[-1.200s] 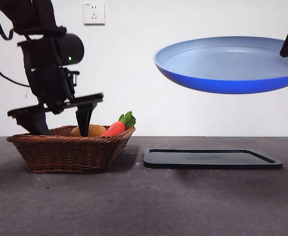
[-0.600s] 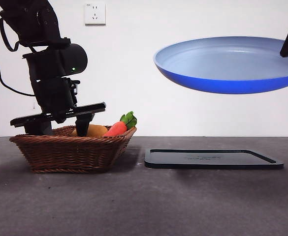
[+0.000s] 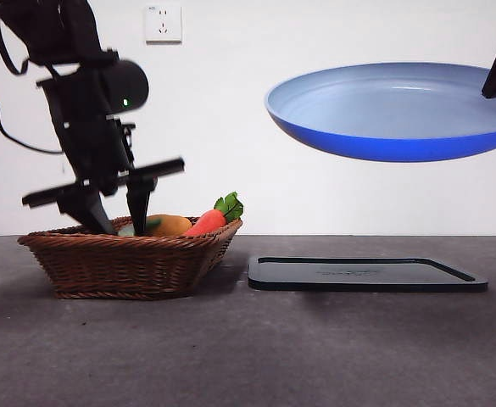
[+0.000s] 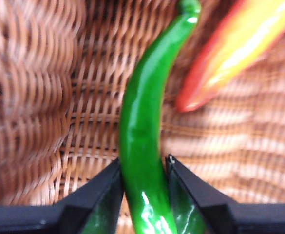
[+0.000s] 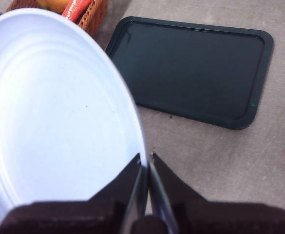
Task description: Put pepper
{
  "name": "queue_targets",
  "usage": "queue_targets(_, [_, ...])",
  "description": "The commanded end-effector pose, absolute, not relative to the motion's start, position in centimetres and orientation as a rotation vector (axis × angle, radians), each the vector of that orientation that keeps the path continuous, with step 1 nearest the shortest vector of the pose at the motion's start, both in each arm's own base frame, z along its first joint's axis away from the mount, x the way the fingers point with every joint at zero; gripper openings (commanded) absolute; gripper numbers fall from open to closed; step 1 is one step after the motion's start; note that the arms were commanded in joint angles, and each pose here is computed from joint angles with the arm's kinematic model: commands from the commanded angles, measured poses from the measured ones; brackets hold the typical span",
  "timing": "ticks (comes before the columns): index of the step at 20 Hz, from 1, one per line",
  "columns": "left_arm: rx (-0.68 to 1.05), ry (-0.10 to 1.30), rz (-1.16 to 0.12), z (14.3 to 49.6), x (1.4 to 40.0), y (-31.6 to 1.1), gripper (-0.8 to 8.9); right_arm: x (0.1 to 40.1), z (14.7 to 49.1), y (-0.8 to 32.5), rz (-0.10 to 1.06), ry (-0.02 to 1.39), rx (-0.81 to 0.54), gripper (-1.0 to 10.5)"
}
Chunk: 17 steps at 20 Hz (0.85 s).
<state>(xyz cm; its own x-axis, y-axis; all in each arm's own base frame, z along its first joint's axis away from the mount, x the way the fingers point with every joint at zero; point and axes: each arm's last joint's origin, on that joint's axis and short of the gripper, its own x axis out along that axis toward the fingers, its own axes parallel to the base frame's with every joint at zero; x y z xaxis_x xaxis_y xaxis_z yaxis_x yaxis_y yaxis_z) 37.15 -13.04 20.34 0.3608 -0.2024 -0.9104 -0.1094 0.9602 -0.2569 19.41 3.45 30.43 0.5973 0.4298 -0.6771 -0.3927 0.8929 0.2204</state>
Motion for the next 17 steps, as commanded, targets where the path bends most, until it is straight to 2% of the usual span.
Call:
queue_targets(1, [-0.301,1.169,-0.085,21.6,37.1,-13.3,1.23,19.7,30.8,3.5,0.486,0.779,0.049,0.1])
queue_targets(6, [-0.325,1.083,-0.135,25.5,35.6,-12.9,1.24,20.2,30.4,3.6,0.481,0.806,0.062,0.1])
queue_targets(11, [-0.372,1.022,-0.389,30.0,32.8,-13.8,1.24,22.8,27.9,4.0,0.452,0.928,0.138,0.1])
queue_targets(13, [-0.351,1.004,-0.489,31.2,31.5,-15.0,1.24,24.2,26.7,4.6,0.475,0.971,0.197,0.1])
queue_targets(17, [-0.232,1.017,-0.624,31.1,29.3,-18.9,1.24,26.2,24.6,6.4,0.48,1.024,0.269,0.1])
